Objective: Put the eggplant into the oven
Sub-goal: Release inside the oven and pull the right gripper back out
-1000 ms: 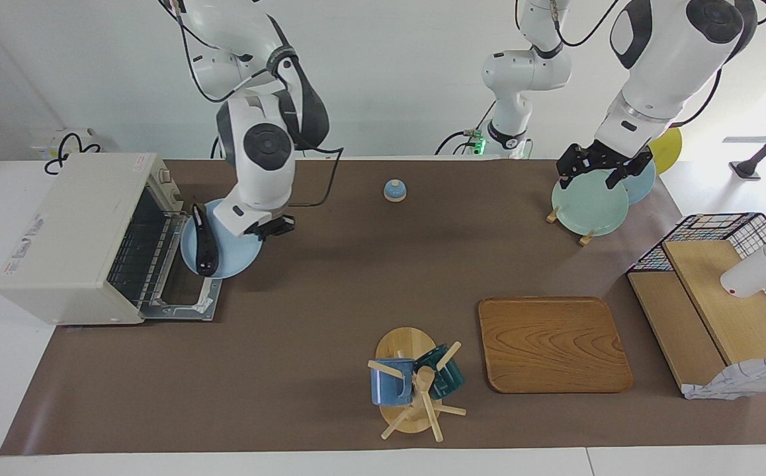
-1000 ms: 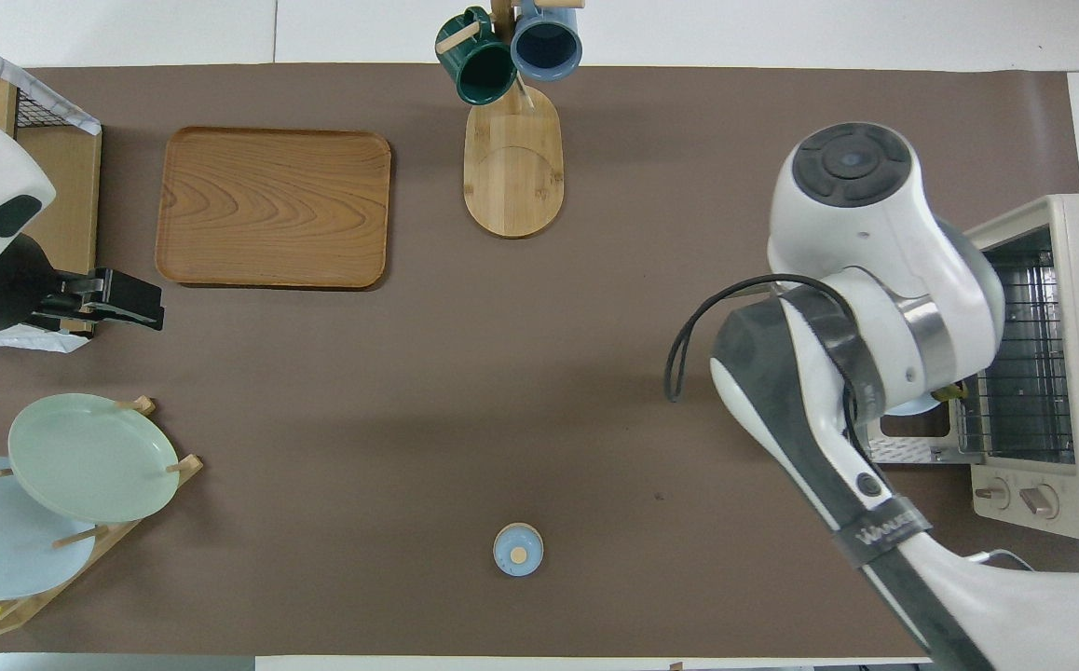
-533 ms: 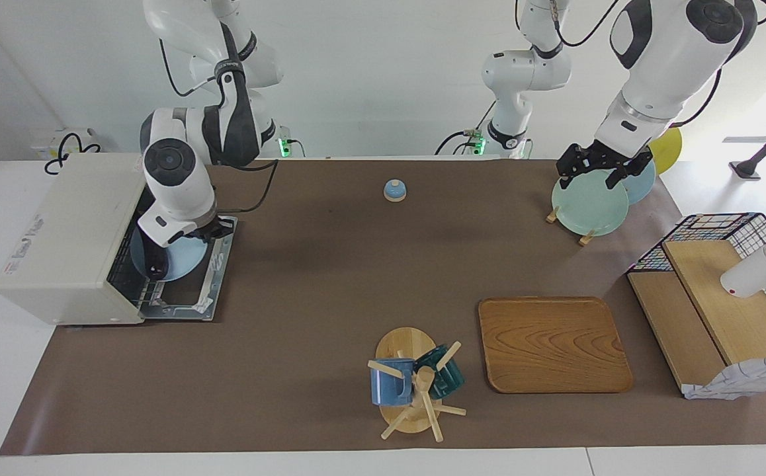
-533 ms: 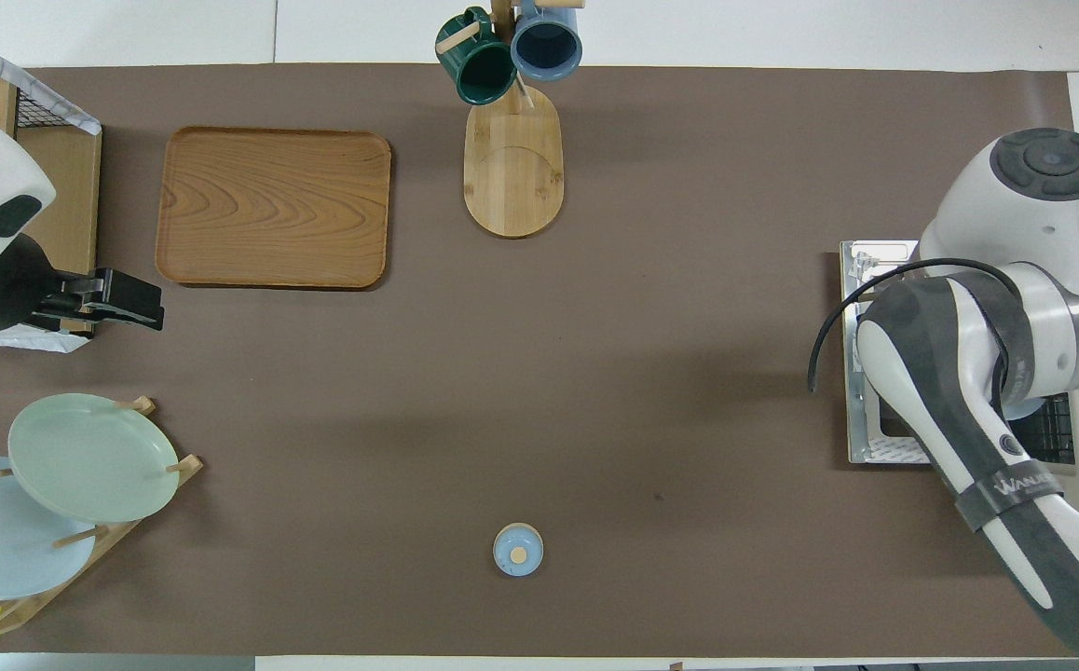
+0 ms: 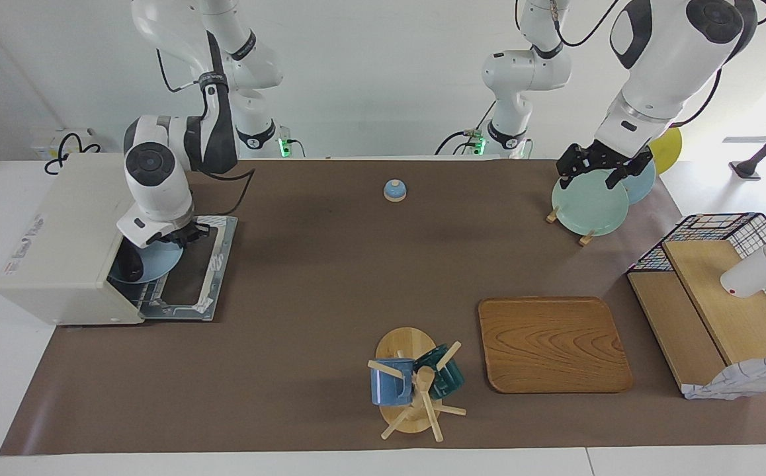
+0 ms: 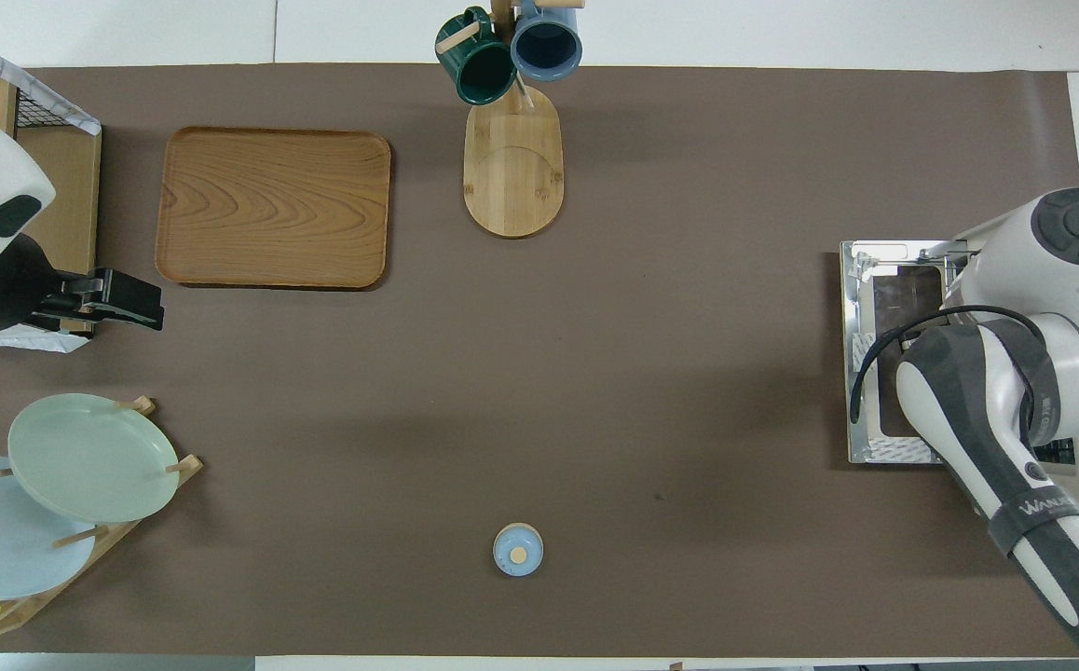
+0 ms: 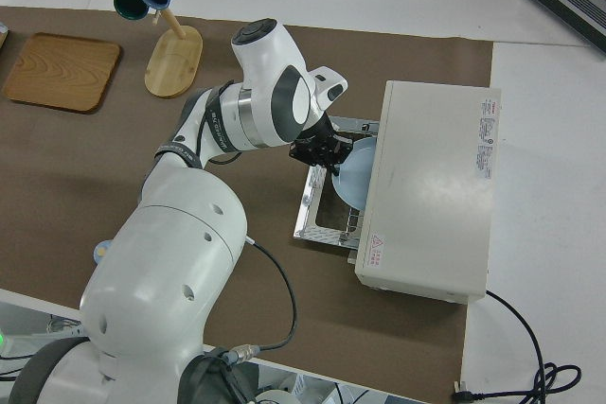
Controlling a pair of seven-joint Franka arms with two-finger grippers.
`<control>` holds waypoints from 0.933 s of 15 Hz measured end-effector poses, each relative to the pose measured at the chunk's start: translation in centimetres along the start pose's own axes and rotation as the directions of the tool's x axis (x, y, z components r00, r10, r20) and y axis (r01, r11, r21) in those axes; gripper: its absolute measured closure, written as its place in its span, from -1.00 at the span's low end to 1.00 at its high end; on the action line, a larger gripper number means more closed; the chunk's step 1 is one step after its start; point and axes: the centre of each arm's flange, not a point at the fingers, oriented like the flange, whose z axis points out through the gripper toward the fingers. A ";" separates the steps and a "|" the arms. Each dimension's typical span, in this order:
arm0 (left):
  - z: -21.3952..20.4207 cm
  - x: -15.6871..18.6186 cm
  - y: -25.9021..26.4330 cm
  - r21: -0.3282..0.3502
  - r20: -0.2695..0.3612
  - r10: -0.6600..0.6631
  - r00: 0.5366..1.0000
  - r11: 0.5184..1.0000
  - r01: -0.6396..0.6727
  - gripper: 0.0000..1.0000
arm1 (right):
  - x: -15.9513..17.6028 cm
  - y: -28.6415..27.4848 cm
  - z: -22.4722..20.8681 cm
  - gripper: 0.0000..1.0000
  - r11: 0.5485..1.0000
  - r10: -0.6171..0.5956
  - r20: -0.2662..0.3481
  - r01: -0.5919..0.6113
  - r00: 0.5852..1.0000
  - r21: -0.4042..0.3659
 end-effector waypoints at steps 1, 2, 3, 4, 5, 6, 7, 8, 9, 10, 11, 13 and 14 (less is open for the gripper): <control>0.0 0.0 0.0 0.000 0.000 0.000 1.000 1.000 0.000 -1.00 | -0.3 0.2 0.1 0.94 1.000 0.002 -0.012 -0.002 1.000 -0.003; 0.0 0.0 0.0 0.000 0.000 0.000 1.000 1.000 0.000 -1.00 | -0.6 0.4 -0.1 0.94 1.000 0.006 -0.019 -0.006 1.000 -0.004; 0.0 0.0 0.0 0.000 0.000 0.000 1.000 1.000 0.000 -1.00 | -0.8 0.4 -0.2 0.94 1.000 0.005 -0.023 -0.005 1.000 -0.003; 0.0 0.0 0.0 0.000 0.000 0.000 1.000 1.000 0.000 -1.00 | -0.9 0.3 0.0 0.94 1.000 0.003 -0.022 -0.003 1.000 -0.003; 0.0 0.0 0.0 0.000 0.000 0.000 1.000 1.000 0.000 -1.00 | -1.0 0.1 0.1 0.89 1.000 0.000 -0.020 0.000 1.000 -0.003; 0.0 0.0 0.0 0.000 0.000 0.000 1.000 1.000 0.000 -1.00 | -1.0 0.1 0.1 0.89 1.000 -0.001 -0.021 0.000 1.000 -0.003; 0.0 0.0 0.0 0.000 0.000 0.000 1.000 1.000 0.000 -1.00 | -1.0 0.1 0.2 0.76 1.000 -0.001 -0.019 0.001 1.000 -0.002; 0.0 0.0 0.0 0.000 0.000 0.000 1.000 1.000 0.000 -1.00 | -1.1 0.1 0.4 0.68 1.000 -0.001 -0.016 0.001 1.000 -0.002; 0.0 0.0 0.0 0.000 0.000 0.000 1.000 1.000 0.000 -1.00 | -1.1 0.0 0.4 0.68 1.000 -0.002 -0.015 0.002 1.000 -0.002; 0.0 0.0 0.0 0.000 0.000 0.000 1.000 1.000 0.000 -1.00 | -1.0 -0.1 0.4 0.55 1.000 -0.004 -0.016 0.004 1.000 -0.002; 0.0 0.0 0.0 0.000 0.000 0.000 1.000 1.000 0.000 -1.00 | -1.0 -0.2 0.2 0.42 1.000 -0.006 -0.017 0.006 1.000 -0.003; 0.0 0.0 0.0 0.000 0.000 0.000 1.000 1.000 0.000 -1.00 | -0.8 -0.7 -0.5 0.38 1.000 -0.017 -0.019 0.017 1.000 -0.007; 0.0 0.0 0.0 0.000 0.000 0.000 1.000 1.000 0.000 -1.00 | -0.6 -1.3 -1.2 0.37 1.000 -0.027 -0.021 0.027 0.999 -0.012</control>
